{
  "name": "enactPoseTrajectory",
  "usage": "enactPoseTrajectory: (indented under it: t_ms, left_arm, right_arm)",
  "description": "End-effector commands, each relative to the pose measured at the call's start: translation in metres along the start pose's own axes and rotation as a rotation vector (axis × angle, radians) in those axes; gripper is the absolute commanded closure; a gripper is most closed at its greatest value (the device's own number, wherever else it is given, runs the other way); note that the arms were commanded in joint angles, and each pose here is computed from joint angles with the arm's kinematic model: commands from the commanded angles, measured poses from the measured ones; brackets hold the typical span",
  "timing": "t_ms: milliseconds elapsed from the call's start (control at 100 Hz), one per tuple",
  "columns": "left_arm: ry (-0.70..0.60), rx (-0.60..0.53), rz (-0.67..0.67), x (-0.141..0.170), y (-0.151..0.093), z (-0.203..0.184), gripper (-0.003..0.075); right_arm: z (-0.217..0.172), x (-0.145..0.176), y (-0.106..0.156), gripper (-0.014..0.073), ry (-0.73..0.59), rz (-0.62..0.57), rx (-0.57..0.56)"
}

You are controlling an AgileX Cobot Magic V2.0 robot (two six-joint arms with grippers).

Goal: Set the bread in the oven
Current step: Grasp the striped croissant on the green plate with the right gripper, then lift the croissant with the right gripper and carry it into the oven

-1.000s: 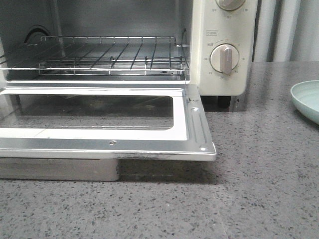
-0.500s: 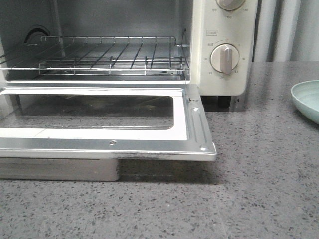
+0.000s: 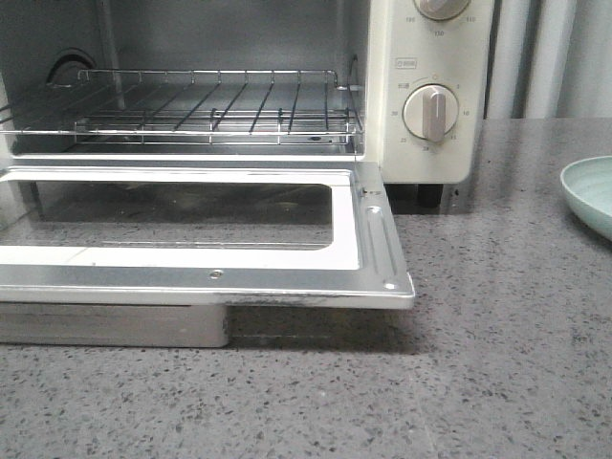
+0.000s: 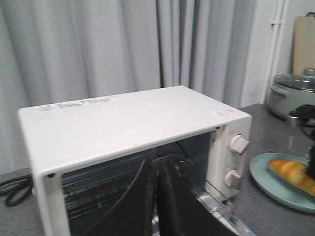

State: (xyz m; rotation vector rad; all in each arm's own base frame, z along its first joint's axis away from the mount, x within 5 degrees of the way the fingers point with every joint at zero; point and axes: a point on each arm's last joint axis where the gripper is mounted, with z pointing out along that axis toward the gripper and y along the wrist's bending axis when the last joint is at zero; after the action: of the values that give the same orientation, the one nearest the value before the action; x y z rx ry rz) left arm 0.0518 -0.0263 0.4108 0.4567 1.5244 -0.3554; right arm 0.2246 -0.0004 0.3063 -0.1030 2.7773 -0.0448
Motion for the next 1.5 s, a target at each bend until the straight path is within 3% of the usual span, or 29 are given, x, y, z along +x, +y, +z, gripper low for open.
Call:
enactPoseTrajectory:
  t_ms: [0, 280, 560, 740, 1020, 1490]
  left_arm:
    - [-0.092, -0.090, 0.011, -0.014, 0.008, -0.005, 0.0742]
    - [-0.086, -0.333, 0.073, -0.015, 0.024, -0.011, 0.0742]
    - [-0.115, -0.356, 0.074, -0.018, 0.025, -0.012, 0.0741]
    - [-0.124, -0.341, 0.053, -0.018, 0.023, -0.012, 0.0741]
    - [-0.123, -0.311, -0.005, -0.017, 0.021, -0.011, 0.0741]
    - [-0.121, -0.305, -0.017, -0.016, 0.021, -0.010, 0.0741]
  right_arm:
    - [-0.031, 0.005, 0.009, 0.0666, -0.100, -0.069, -0.037]
    - [-0.084, 0.051, 0.045, 0.0666, -0.178, -0.247, -0.208]
    - [-0.124, 0.064, 0.077, 0.0664, -0.290, -0.415, -0.428]
    - [-0.146, 0.048, 0.102, 0.0664, -0.375, -0.535, -0.513]
    - [-0.129, 0.003, 0.157, 0.0664, -0.333, -0.721, -0.546]
    - [-0.115, -0.060, 0.215, 0.0664, -0.478, -0.854, -0.540]
